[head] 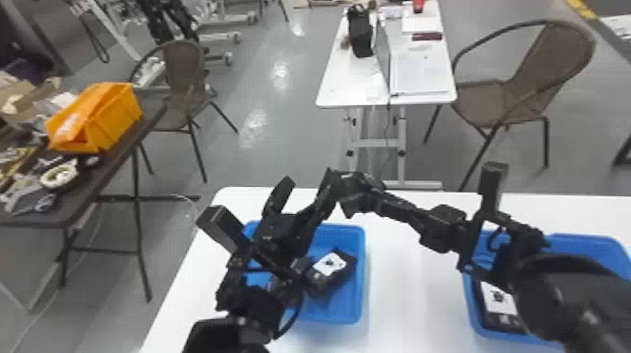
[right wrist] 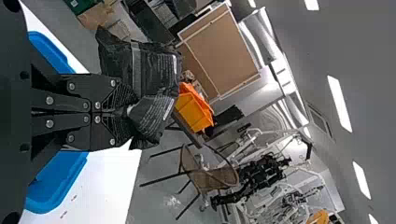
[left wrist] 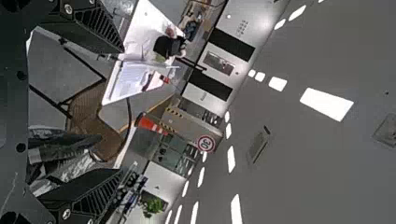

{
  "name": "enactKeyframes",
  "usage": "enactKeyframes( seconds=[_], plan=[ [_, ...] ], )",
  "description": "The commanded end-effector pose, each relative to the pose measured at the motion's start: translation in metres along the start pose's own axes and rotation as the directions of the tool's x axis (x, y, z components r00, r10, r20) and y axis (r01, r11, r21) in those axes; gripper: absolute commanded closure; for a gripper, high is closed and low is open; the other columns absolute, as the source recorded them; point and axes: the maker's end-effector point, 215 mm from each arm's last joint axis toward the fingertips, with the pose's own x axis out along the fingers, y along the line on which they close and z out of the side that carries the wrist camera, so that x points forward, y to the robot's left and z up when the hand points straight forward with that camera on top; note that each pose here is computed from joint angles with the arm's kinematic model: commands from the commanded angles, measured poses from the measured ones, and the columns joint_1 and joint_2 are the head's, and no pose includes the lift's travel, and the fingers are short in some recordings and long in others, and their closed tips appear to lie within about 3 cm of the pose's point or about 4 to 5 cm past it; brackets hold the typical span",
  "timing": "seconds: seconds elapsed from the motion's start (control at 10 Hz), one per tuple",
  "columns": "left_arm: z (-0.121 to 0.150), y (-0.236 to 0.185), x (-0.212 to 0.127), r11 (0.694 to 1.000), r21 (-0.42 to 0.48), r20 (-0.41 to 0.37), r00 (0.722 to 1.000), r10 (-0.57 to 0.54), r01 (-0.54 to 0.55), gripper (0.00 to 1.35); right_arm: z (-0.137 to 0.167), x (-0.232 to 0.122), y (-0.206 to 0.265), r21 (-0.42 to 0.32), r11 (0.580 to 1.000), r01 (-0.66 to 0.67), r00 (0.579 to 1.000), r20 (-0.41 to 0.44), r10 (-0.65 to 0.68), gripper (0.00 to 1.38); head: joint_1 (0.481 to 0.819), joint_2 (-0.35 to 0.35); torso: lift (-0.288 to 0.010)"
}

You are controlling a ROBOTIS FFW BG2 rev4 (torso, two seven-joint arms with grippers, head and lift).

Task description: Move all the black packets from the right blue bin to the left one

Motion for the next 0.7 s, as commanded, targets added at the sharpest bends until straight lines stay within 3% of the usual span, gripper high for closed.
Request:
enactKeyframes(
  seconds=[0.0,0.5,0.6],
  plan=[
    [-0.009,-0.012,0.005,0.999,-0.035,-0.040,0.999,-0.033,0.032,0.12,0.001,0.003,0.003,-0.003,1.000,-0.008,1.000,-0.004,0.008,1.28,0.695,0.203,0.000],
    [-0.048,-0.024,0.006,0.997,-0.024,-0.182,0.981,-0.071,0.068,0.13,-0.004,0.019,0.020,0.008,0.999,-0.050,0.999,-0.018,0.050,1.28,0.695,0.185,0.000],
    [-0.064,-0.024,0.005,0.998,-0.026,-0.269,0.961,-0.070,0.065,0.46,-0.006,0.018,0.019,0.012,0.999,-0.049,0.999,-0.019,0.050,1.28,0.695,0.183,0.000]
  ],
)
